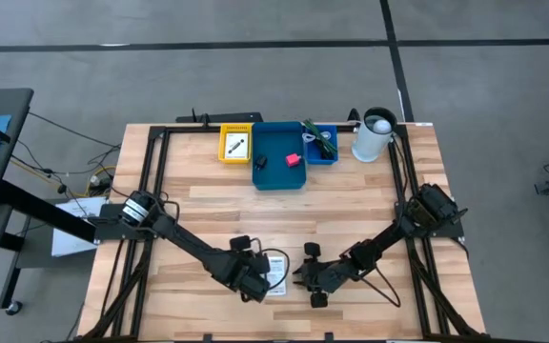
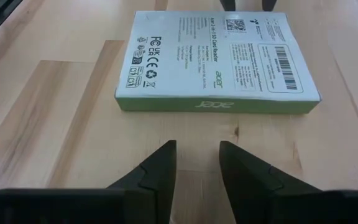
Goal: Pick and place items into bin
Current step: Put the card reader box into the yellow basket
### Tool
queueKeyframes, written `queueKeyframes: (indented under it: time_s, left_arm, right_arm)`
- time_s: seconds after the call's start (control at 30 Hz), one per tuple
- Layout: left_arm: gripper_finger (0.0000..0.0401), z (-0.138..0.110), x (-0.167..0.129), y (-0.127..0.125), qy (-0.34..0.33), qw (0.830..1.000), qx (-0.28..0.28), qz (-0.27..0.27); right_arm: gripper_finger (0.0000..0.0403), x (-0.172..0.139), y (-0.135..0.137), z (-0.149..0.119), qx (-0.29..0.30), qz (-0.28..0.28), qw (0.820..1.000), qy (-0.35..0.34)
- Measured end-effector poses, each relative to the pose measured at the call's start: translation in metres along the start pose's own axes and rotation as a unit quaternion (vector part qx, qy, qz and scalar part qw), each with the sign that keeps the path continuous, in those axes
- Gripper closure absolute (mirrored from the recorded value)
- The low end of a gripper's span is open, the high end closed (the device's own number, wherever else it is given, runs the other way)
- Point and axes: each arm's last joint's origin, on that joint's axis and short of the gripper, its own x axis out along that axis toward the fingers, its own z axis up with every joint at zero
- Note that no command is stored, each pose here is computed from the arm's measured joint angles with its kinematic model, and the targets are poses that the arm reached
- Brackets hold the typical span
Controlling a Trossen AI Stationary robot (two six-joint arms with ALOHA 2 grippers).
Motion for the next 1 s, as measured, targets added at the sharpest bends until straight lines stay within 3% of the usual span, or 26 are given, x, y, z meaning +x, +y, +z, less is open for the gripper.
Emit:
queueKeyframes:
  time_s: [0.43,1.0]
  left_arm:
    - [0.0271,0.017,0.001,-0.01,-0.069,0.996,0.03,-0.044]
    - [0.0271,0.03,-0.014,-0.012,-0.09,0.994,0.062,-0.016]
  right_arm:
    - [0.0285,0.0,-0.001,0.0,0.001,0.001,1.0,-0.001]
    - [0.0285,-0.001,-0.001,-0.001,0.002,0.001,1.0,0.007]
